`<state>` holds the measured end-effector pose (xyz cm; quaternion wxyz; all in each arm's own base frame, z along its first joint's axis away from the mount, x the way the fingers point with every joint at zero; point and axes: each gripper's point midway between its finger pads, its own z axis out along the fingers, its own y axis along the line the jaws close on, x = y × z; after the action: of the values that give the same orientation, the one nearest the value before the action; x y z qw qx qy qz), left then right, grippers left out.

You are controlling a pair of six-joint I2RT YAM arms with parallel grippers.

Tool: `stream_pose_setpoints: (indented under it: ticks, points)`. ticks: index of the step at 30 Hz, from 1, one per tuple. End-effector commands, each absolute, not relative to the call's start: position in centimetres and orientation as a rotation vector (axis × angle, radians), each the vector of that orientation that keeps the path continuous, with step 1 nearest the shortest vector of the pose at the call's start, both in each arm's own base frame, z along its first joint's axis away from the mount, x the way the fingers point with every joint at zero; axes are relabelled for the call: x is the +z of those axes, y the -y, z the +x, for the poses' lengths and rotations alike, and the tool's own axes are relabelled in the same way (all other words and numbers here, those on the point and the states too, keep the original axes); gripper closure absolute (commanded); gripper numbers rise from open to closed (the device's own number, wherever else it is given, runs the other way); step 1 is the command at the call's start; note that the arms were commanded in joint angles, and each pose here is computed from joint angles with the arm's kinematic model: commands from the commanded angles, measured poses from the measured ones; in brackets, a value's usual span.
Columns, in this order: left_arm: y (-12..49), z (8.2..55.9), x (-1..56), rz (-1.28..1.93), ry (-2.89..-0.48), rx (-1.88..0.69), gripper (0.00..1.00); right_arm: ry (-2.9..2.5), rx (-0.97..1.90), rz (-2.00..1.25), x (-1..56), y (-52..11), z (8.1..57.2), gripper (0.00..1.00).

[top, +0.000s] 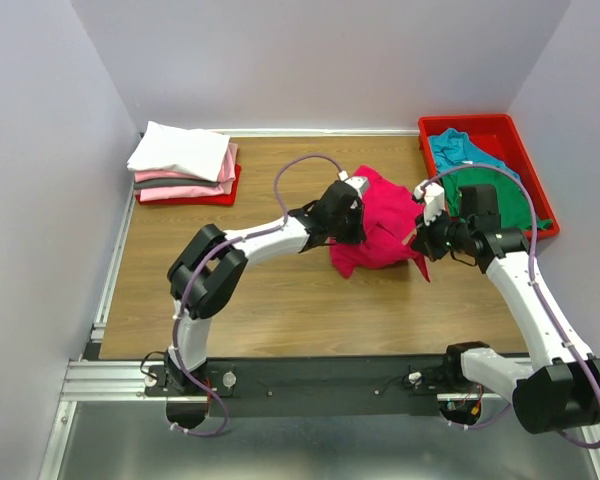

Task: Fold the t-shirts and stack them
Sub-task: Flatten the tshirt out

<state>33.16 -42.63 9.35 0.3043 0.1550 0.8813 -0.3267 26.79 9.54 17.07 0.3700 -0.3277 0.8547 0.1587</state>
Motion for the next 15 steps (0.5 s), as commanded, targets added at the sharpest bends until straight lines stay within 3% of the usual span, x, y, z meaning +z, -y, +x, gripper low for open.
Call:
stream_pose_setpoints:
  ticks: [1, 8, 15]
  points:
    - [40.0, 34.4, 14.3, 0.339, -2.205, -0.799, 1.0, -2.242, 0.25, -0.761, 16.3, -7.1, 26.7, 0.99]
    - [34.7, 33.0, 17.4, 0.259, -2.14, -0.79, 1.0, -2.268, 0.129, -0.718, 16.1, -5.2, 26.8, 0.99]
    - [23.1, 30.4, 20.5, -0.075, -2.039, -0.782, 1.0, -2.318, -0.116, -0.678, 15.9, -1.6, 27.6, 1.0]
